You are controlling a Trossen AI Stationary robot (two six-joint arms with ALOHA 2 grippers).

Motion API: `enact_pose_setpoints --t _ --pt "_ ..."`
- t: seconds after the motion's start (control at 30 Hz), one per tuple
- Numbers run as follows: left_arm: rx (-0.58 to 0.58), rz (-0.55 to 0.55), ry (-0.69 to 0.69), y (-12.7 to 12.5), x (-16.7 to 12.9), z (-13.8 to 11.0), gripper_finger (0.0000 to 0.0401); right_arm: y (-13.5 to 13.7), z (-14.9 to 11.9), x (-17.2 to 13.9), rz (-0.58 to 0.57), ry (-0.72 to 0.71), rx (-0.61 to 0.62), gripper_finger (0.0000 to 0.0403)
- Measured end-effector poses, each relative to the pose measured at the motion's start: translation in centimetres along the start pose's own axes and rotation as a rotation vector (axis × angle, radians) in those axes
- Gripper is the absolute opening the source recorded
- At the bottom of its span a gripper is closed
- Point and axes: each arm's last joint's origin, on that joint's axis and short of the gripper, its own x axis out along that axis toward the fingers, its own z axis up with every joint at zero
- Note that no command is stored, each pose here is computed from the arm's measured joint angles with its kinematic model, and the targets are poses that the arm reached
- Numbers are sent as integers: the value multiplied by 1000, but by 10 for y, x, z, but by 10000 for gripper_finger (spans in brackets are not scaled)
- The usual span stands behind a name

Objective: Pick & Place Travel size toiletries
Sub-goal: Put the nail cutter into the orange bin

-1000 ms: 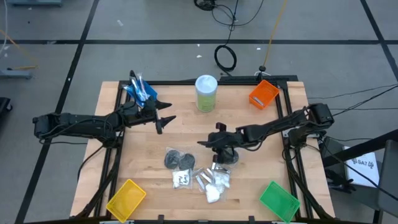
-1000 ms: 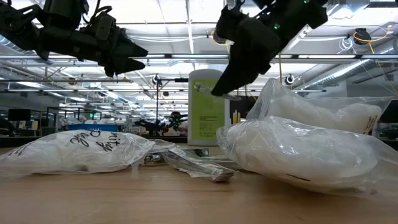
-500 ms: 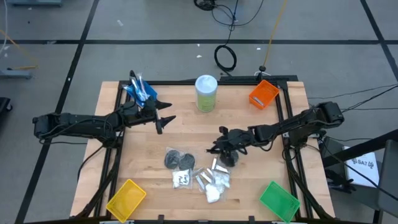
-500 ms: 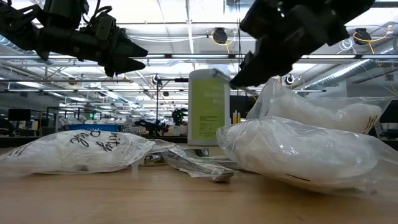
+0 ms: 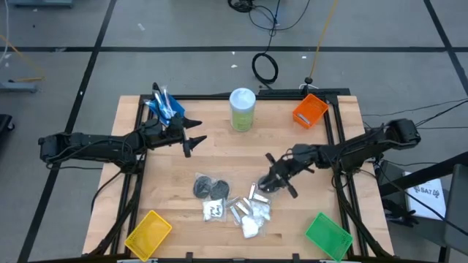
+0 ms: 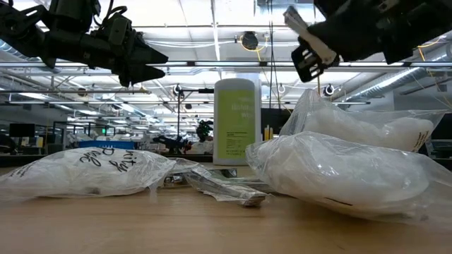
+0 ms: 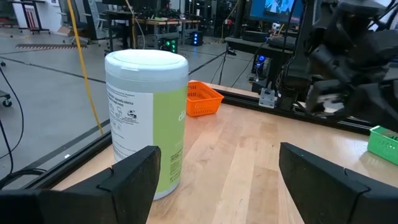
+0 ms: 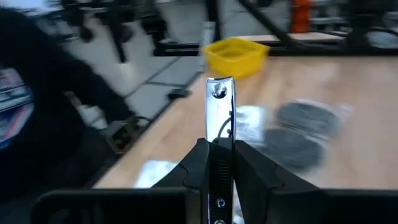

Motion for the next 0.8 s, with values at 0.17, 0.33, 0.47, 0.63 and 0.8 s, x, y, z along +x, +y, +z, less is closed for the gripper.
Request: enact_pose_setpoints --t 0.17,0.33,0.47,0.63,0.8 --pt "0 0 0 0 0 0 321 -8 -3 -5 -122 11 24 43" --pt "0 0 0 0 0 0 321 -23 -5 -11 -288 28 71 43" --pt "0 0 0 0 0 0 321 -37 -10 -19 -417 62 137 43" --pt "0 0 0 0 0 0 321 -56 -16 -32 -587 90 246 43" --pt "0 0 0 0 0 0 321 -73 -19 -50 -713 104 337 43"
